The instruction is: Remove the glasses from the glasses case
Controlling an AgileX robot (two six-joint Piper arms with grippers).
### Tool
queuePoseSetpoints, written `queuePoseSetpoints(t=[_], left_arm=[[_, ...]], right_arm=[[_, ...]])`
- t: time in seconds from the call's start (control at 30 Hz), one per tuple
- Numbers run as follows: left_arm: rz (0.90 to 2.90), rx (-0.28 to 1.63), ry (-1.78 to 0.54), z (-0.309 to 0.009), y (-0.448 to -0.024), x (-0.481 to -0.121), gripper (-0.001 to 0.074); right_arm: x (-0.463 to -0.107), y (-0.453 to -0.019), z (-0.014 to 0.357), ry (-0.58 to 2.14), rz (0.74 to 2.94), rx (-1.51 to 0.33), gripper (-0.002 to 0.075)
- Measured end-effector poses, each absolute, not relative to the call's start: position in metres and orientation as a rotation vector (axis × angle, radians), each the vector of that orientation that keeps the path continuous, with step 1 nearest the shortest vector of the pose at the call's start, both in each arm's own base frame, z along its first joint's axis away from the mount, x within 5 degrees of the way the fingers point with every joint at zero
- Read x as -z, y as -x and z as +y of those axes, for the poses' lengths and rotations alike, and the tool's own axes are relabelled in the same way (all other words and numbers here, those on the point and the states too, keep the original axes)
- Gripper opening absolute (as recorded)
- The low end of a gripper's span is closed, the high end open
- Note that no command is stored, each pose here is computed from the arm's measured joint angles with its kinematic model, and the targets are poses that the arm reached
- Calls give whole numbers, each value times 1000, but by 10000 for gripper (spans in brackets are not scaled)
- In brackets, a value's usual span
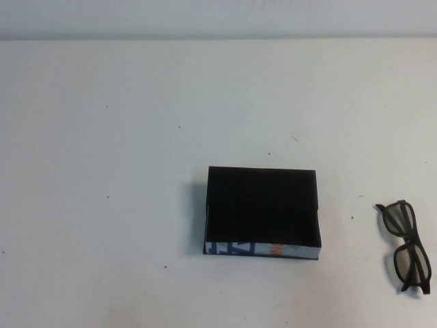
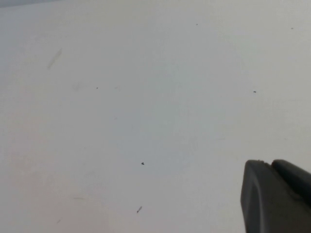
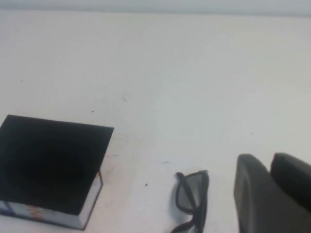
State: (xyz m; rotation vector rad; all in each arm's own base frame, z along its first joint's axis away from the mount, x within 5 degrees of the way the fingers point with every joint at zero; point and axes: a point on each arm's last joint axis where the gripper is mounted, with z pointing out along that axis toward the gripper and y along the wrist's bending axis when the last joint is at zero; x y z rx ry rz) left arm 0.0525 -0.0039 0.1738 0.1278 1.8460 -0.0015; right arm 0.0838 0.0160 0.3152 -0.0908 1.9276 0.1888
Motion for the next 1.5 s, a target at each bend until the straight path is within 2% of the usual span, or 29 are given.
queuePoseSetpoints(t=[0.17,0.43,0.67,0.93,1.5], left_arm=[[1846,2,-128,-4,-53,-174,-4],[1846,2,-128,-4,-53,-174,-4],[1846,2,-128,-4,-53,-174,-4],[1846,2,-128,-4,-53,-174,-4],[1846,2,-128,-4,-53,-174,-4]], right_arm=[[-292,-63,11,106,1817,-110,-6],[-240,-64,6,46,1641,-77,-15],[-193,-57,5,32,1659,-88,-16],[-177,-54,8,0,1807,-147,-16],[-177,-54,8,-1,1812,-147,-16]])
